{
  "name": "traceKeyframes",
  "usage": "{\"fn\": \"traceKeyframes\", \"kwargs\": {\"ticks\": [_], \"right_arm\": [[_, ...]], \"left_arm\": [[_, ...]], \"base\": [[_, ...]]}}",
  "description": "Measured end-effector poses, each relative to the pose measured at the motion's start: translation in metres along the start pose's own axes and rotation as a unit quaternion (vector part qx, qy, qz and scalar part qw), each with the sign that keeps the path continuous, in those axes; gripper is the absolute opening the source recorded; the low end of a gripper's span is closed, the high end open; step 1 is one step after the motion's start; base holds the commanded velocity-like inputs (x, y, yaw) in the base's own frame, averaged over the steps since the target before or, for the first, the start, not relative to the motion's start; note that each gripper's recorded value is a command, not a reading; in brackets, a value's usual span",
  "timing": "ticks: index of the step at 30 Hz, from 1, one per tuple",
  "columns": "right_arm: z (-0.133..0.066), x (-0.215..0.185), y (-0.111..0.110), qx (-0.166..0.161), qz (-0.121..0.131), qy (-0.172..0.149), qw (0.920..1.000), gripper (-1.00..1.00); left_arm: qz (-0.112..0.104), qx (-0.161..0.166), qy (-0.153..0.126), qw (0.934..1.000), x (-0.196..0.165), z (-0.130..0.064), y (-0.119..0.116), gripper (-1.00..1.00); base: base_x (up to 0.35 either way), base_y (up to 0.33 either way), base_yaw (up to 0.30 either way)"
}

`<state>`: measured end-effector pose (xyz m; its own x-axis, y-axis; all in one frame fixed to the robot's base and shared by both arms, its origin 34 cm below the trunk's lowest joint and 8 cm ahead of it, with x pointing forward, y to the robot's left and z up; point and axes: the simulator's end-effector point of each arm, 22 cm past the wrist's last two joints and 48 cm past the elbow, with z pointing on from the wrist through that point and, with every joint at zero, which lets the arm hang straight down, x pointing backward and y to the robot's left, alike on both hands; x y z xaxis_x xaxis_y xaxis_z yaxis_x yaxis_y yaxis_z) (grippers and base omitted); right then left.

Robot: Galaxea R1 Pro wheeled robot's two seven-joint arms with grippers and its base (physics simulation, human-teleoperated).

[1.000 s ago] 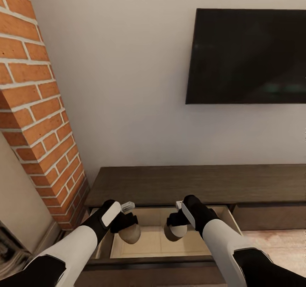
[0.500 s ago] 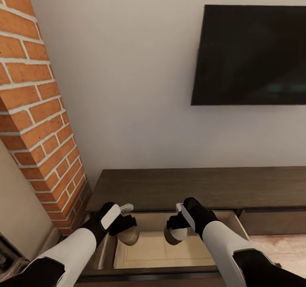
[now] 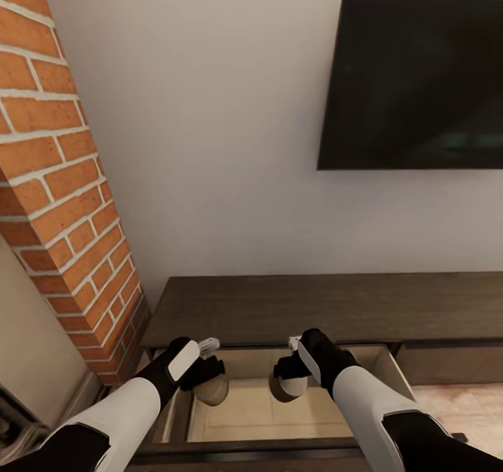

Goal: Place each of the two pumpkins and all three candles from the living room inside a cabinet in the living room (use any cabinet), then make sure every cabinet is closed, and position the cauldron so it is next to a table in the living room.

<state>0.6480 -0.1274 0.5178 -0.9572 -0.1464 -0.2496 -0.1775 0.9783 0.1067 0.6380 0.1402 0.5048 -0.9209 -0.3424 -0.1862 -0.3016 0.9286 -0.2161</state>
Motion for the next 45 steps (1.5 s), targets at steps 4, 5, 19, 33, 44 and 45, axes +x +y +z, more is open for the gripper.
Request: {"fn": "traceKeyframes", "kwargs": {"ticks": [4,5,19,33,44,45], "right_arm": [[0.01,0.016,0.002,-0.001,0.001,0.018,0.9998,-1.0],[0.011,0.016,0.003,-0.002,0.001,0.017,0.9999,-1.0],[0.023,0.014,-0.002,0.019,-0.002,0.002,0.9998,-1.0],[0.029,0.017,-0.007,0.022,-0.001,0.007,0.9997,-1.0],[0.035,0.02,-0.006,0.021,0.0,0.015,0.9997,-1.0],[0.036,0.02,-0.007,0.021,0.0,0.015,0.9997,-1.0]], "left_arm": [[0.0,-0.004,-0.013,0.9999,-0.004,0.003,0.0,-1.0],[0.002,-0.005,-0.014,0.9999,-0.004,0.004,0.0,-1.0],[0.042,-0.024,-0.015,0.9987,0.005,0.013,-0.008,-1.0],[0.043,-0.02,-0.005,0.9989,0.012,0.02,-0.012,-1.0],[0.045,-0.021,0.016,0.9986,0.02,0.025,-0.01,-1.0],[0.046,-0.022,0.02,0.9985,0.021,0.026,-0.01,-1.0]], "base": [[0.0,0.0,0.074],[0.0,0.0,0.091],[0.0,0.0,0.099],[0.0,0.0,0.01],[0.0,0.0,0.04],[0.0,0.0,0.075]]}}
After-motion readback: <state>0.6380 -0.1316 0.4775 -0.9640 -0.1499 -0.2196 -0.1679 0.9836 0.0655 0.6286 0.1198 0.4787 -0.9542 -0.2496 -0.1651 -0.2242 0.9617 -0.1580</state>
